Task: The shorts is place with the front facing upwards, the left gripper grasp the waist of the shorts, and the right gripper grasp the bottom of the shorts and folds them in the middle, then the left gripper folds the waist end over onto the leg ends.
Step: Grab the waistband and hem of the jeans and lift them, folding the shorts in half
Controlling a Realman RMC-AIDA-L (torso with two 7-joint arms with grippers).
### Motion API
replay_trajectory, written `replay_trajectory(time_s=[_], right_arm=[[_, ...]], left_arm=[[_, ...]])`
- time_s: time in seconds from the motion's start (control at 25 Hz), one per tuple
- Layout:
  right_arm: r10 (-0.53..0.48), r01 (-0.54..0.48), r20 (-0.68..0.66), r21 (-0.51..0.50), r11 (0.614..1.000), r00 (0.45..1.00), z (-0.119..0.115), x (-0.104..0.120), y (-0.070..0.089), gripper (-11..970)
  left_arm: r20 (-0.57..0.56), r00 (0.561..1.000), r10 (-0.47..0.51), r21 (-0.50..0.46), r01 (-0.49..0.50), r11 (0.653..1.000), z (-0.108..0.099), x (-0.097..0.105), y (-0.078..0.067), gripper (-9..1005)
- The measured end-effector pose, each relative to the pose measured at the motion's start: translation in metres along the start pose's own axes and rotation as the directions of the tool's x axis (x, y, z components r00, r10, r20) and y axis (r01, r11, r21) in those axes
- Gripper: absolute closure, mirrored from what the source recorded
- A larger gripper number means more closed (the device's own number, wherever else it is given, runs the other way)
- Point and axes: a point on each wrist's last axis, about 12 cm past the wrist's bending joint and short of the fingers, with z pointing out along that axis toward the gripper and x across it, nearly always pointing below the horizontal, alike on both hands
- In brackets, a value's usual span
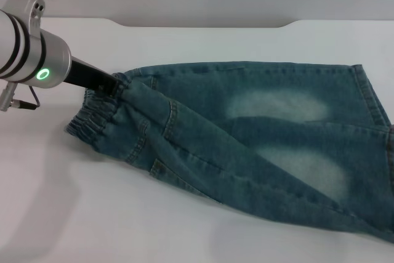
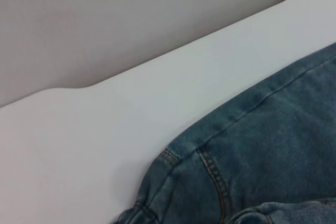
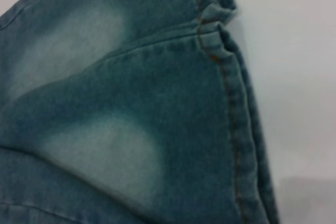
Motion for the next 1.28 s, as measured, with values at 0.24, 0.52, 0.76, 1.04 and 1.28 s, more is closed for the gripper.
replay_trajectory(time_s=[0.24,0.52,0.76,1.04,1.28], right_arm=[[-0.013,0.013,-0.016,-0.005,1.000,1.000,0.006,0.000,0.002,452],[-0.012,0.012,-0.020,0.000,1.000,1.000,0.006,0.000,0.001,452],[-0.010,0.010,-0.022,-0.002,1.000,1.000,0.009,0.000,0.000,451],[0.005,-0.005,-0.043,-0.013,1.000,0.999,0.017,0.001,-0.004,451],[0.005,-0.006,-0.055,-0.023,1.000,0.998,0.021,0.001,-0.004,451]], left_arm=[[0.000,1.000,0.004,0.001,-0.004,1.000,0.000,-0.001,-0.001,911],[-0.001,1.000,0.008,0.005,-0.008,1.000,0.001,-0.002,-0.002,911],[-0.001,1.000,0.011,0.006,-0.011,1.000,0.001,-0.003,-0.003,911],[-0.004,1.000,0.015,0.006,-0.015,1.000,0.002,-0.003,-0.003,912],[-0.007,1.000,0.016,0.009,-0.016,1.000,0.003,-0.002,-0.003,912]])
